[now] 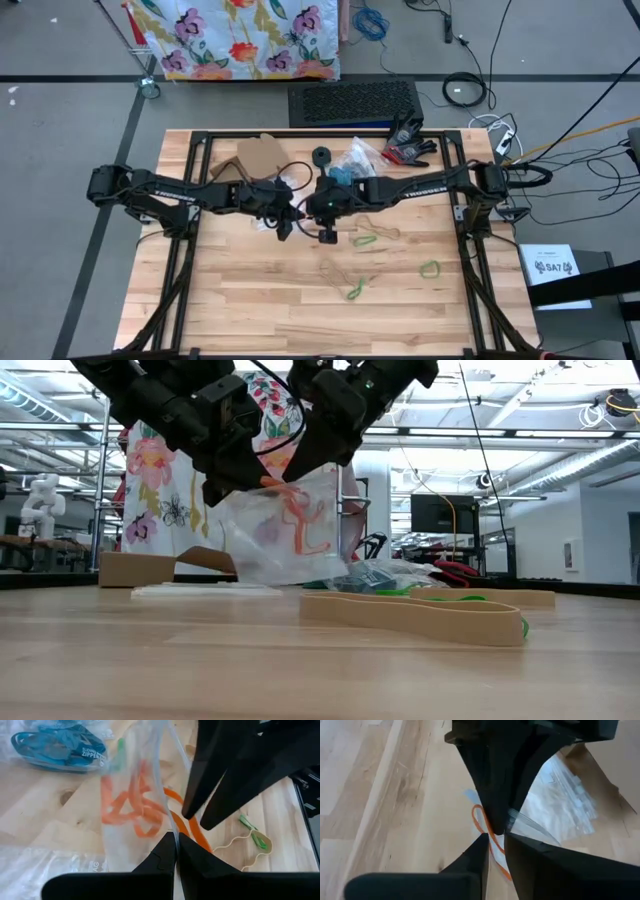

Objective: Sort rubber bands
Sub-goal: Close the transparent zip bag

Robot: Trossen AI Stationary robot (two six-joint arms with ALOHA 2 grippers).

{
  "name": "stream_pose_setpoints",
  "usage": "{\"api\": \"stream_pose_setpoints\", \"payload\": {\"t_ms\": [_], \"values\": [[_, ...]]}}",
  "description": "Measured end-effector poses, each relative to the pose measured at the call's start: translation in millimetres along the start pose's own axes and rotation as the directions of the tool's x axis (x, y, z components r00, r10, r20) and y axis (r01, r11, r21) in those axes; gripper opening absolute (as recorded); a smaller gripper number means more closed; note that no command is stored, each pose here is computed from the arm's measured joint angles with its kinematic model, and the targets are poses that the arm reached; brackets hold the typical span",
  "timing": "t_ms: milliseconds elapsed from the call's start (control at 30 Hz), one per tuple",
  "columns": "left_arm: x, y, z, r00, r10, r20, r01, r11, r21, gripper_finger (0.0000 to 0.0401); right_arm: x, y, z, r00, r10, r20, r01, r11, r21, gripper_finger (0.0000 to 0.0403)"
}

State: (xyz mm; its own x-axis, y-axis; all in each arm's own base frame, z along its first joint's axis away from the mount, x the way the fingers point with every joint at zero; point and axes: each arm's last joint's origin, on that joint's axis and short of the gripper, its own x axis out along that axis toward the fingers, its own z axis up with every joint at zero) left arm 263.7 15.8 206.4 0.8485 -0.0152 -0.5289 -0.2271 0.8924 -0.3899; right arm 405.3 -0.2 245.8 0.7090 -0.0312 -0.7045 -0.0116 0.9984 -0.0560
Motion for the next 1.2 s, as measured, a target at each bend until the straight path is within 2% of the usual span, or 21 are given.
{"api": "stream_pose_setpoints", "payload": {"t_ms": [167, 300, 367, 533, 733, 1000, 1100, 1200], "values": [[0.0, -4.2, 2.9, 0.998, -0.062, 0.022, 0.062, 0.998, 0.007, 0.0012, -0.1, -6.5, -4.8, 0.996, -0.077, -0.050, 0.078, 0.997, 0.020, 0.0035], [0.0, -6.2, 2.5, 0.997, -0.081, 0.018, 0.081, 0.997, 0.011, 0.0012, -0.6, -6.8, -7.1, 0.994, -0.076, -0.075, 0.078, 0.997, 0.025, 0.0025], [0.1, -5.2, 1.1, 0.998, -0.067, 0.006, 0.067, 0.998, 0.008, 0.0012, -2.6, -2.6, -7.4, 0.994, -0.067, -0.083, 0.068, 0.998, 0.017, 0.0023], [0.0, 1.4, -4.4, 0.998, 0.048, -0.027, -0.048, 0.999, 0.002, 0.0012, -19.0, 6.6, 2.2, 0.998, -0.054, -0.015, 0.054, 0.999, 0.007, 0.0022], [-0.1, 3.3, -6.1, 0.997, 0.070, -0.043, -0.070, 0.998, 0.002, 0.0012, -42.3, 11.7, 5.3, 0.999, -0.049, -0.013, 0.050, 0.997, 0.056, 0.0022], [-0.5, 4.7, -9.3, 0.993, 0.085, -0.077, -0.085, 0.996, 0.003, 0.0012, -49.1, 31.8, -11.9, 0.972, -0.182, -0.148, 0.190, 0.981, 0.043, 0.0022], [-0.5, 4.7, -9.3, 0.993, 0.085, -0.076, -0.085, 0.996, 0.003, 0.0012, -43.6, 40.6, -29.5, 0.958, -0.220, -0.185, 0.233, 0.971, 0.047, 0.0022], [-0.4, 4.6, -9.2, 0.994, 0.084, -0.075, -0.084, 0.996, 0.003, 0.0012, -39.1, 45.9, -52.2, 0.950, -0.244, -0.195, 0.267, 0.958, 0.104, 0.0022]]}}
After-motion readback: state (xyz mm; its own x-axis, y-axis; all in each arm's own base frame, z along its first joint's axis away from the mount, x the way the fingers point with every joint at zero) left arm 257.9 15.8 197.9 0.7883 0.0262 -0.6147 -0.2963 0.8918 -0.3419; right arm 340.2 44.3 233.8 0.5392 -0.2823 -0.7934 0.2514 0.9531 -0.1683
